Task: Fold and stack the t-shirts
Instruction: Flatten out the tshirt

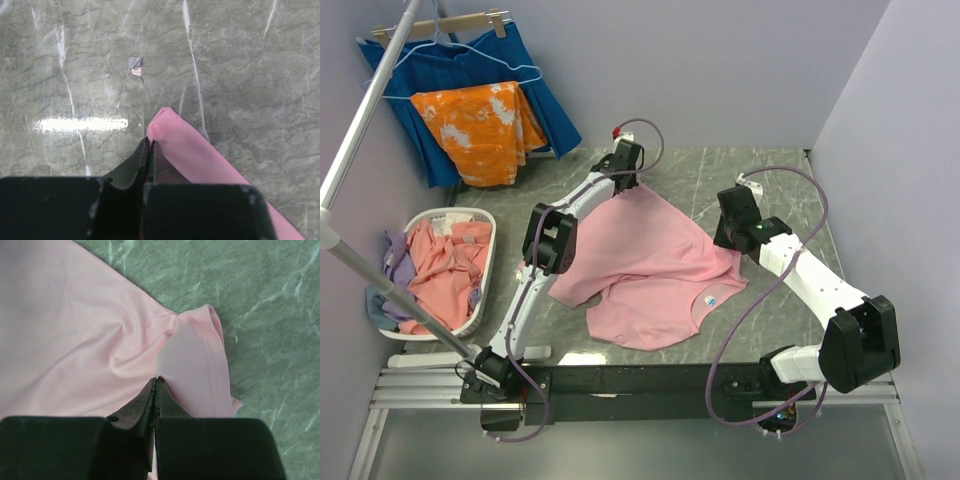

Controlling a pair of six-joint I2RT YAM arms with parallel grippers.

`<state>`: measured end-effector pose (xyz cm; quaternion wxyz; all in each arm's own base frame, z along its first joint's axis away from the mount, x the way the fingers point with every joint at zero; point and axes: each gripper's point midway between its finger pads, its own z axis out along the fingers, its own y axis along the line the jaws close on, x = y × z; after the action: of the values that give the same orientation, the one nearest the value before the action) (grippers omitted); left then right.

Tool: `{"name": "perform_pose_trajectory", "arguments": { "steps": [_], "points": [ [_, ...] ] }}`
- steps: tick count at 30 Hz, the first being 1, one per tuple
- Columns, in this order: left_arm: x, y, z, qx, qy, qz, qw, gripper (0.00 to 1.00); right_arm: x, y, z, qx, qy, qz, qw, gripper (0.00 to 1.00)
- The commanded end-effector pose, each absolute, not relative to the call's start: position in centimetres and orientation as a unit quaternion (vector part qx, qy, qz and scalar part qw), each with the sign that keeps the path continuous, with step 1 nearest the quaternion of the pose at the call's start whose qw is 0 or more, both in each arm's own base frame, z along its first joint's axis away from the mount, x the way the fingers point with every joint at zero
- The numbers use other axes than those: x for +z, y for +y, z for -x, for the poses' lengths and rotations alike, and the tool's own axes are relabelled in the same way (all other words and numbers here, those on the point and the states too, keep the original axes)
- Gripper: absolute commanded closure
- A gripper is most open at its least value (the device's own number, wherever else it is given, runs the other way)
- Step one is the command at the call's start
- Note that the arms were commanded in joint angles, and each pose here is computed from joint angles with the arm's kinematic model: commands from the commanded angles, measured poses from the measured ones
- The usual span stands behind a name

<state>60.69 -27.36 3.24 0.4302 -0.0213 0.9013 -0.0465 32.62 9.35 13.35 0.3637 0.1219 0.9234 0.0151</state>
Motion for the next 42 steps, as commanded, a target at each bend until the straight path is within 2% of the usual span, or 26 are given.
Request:
{"name": "perform_pose_trajectory", "arguments": {
  "steps": [1, 3, 8, 9, 10, 11, 12, 13, 14, 15, 17, 23, 32, 35, 36, 38, 39, 40, 42],
  "points": [
    [1.5, -26.1, -59.1, -0.013, 0.914, 0.017, 0.405, 0.99, 14.9, 9.2, -33.3, 0.02, 0.913, -0.128, 0.388, 0.98],
    [1.5, -25.4, -58.6, -0.012, 0.917, 0.029, 0.399, 0.99, 15.3, 8.8, -33.2, 0.011, 0.911, -0.128, 0.393, 0.98],
    [7.8, -23.0, -57.3, -0.039, 0.903, 0.083, 0.42, 0.99, 17.4, 7.6, -33.7, -0.015, 0.9, -0.129, 0.416, 0.98],
    [6.9, -22.0, -55.9, -0.03, 0.91, 0.087, 0.405, 0.99, 17.7, 7.4, -33.8, -0.019, 0.899, -0.126, 0.419, 0.98],
    [9.8, -21.5, -55.3, -0.039, 0.901, 0.097, 0.42, 0.99, 18.0, 7.3, -33.9, -0.019, 0.898, -0.126, 0.422, 0.97],
    [10.3, -20.6, -54.5, -0.039, 0.901, 0.113, 0.417, 0.99, 18.3, 7.4, -34.2, -0.017, 0.896, -0.124, 0.425, 0.97],
    [8.7, -19.3, -52.7, -0.019, 0.909, 0.119, 0.398, 0.99, 18.5, 7.5, -34.4, -0.017, 0.897, -0.119, 0.426, 0.96],
    [10.9, -18.5, -51.9, -0.024, 0.902, 0.132, 0.411, 0.99, 18.2, 7.5, -34.6, -0.02, 0.899, -0.119, 0.421, 0.96],
    [8.9, -17.1, -49.9, -0.011, 0.91, 0.144, 0.388, 0.99, 18.4, 7.8, -35.0, -0.017, 0.898, -0.116, 0.423, 0.96],
    [10.3, -16.2, -49.0, -0.011, 0.905, 0.156, 0.396, 0.99, 18.2, 7.8, -35.3, -0.018, 0.9, -0.113, 0.422, 0.96],
    [8.2, -14.1, -46.0, 0.009, 0.912, 0.18, 0.369, 0.99, 17.8, 8.2, -36.2, -0.017, 0.903, -0.107, 0.415, 0.97],
    [7.0, -9.3, -38.4, 0.046, 0.911, 0.234, 0.337, 0.99, 16.6, 9.0, -39.3, -0.023, 0.912, -0.098, 0.398, 1.0],
    [8.5, -6.0, -30.1, 0.045, 0.897, 0.291, 0.33, 0.99, 16.1, 9.7, -42.2, -0.027, 0.918, -0.092, 0.384, 1.0],
    [8.2, -6.9, -27.9, -0.002, 0.902, 0.293, 0.318, 0.99, 15.6, 9.6, -42.1, -0.032, 0.922, -0.091, 0.376, 1.0],
    [8.6, -7.2, -27.6, -0.02, 0.899, 0.295, 0.323, 0.92, 15.4, 9.6, -42.0, -0.033, 0.923, -0.09, 0.374, 1.0],
    [8.0, -7.4, -26.8, -0.032, 0.901, 0.292, 0.318, 0.7, 14.9, 9.5, -41.4, -0.029, 0.924, -0.092, 0.37, 1.0],
    [8.8, -7.6, -27.4, -0.049, 0.893, 0.292, 0.34, 0.43, 15.0, 9.6, -41.1, -0.023, 0.924, -0.092, 0.371, 1.0],
    [9.0, -7.6, -27.6, -0.051, 0.891, 0.287, 0.348, 0.23, 14.4, 9.6, -40.7, -0.021, 0.925, -0.092, 0.367, 1.0],
    [10.0, -7.8, -29.0, -0.059, 0.883, 0.28, 0.373, 0.1, 14.2, 9.9, -40.3, -0.011, 0.927, -0.091, 0.364, 1.0]
  ]
}}
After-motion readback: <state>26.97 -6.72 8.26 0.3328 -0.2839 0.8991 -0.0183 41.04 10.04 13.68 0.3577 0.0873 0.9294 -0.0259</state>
